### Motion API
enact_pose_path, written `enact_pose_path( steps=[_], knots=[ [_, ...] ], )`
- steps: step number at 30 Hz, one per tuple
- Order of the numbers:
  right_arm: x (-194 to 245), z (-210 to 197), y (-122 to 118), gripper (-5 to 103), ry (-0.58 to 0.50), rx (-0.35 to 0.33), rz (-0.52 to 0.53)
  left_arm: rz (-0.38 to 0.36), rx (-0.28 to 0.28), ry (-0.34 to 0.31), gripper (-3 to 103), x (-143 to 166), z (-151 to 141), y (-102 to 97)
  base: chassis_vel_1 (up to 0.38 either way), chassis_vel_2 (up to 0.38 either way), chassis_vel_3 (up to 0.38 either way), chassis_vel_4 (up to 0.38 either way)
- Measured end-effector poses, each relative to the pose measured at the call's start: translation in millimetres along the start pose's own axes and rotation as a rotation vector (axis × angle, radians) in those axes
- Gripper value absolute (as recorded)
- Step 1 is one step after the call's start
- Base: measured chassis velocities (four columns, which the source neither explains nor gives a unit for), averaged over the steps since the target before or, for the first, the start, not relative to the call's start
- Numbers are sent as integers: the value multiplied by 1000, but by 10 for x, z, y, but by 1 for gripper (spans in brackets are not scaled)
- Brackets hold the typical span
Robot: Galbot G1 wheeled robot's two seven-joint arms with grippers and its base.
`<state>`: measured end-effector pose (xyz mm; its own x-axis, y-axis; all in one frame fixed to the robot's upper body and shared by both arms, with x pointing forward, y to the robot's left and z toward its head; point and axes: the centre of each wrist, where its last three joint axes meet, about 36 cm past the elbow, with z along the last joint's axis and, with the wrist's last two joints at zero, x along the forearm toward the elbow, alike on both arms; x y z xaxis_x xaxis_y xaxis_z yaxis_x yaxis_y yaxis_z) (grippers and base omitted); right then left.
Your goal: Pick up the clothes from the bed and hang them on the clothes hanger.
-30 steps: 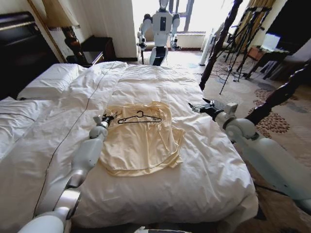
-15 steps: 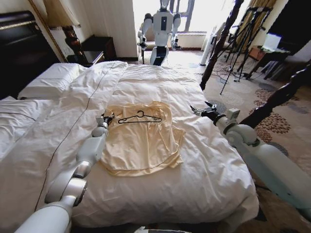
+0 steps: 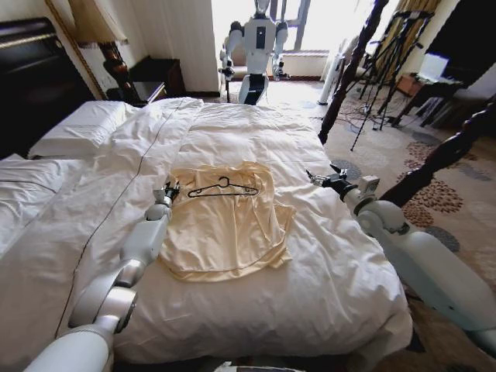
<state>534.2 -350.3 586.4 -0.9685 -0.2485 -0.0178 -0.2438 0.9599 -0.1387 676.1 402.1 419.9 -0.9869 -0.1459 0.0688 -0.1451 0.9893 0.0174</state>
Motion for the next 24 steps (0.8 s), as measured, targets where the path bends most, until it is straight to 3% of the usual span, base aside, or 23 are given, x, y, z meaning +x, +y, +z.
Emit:
enact_pose_path(
  steps=[1, 4, 6, 10, 14, 20, 24],
  knots=[
    [-1, 1, -4, 100, 0, 0, 2, 2, -1, -2, 36, 3, -4, -4, 0, 0, 0, 0],
    [2, 23, -5, 100, 3, -1, 16, 5, -8, -7, 23, 41, -27, 11, 0, 0, 0, 0],
    [2, 33, 1, 100, 4, -2, 18, 3, -10, -7, 23, 55, -35, 25, 0, 0, 0, 0],
    [-1, 96, 54, 100, 9, 1, 20, -6, -32, -10, 7, 202, -73, 152, 0, 0, 0, 0],
    [-5, 142, 98, 100, 12, -1, 21, -5, -52, -34, 1, 348, -195, 263, 0, 0, 0, 0],
    [-8, 183, 147, 100, 14, -1, 16, 21, -70, -90, 0, 554, -439, 308, 0, 0, 0, 0],
    [-9, 220, 176, 100, 17, 3, 16, 77, -64, -128, 0, 803, -686, 145, 0, 0, 0, 0]
  ],
)
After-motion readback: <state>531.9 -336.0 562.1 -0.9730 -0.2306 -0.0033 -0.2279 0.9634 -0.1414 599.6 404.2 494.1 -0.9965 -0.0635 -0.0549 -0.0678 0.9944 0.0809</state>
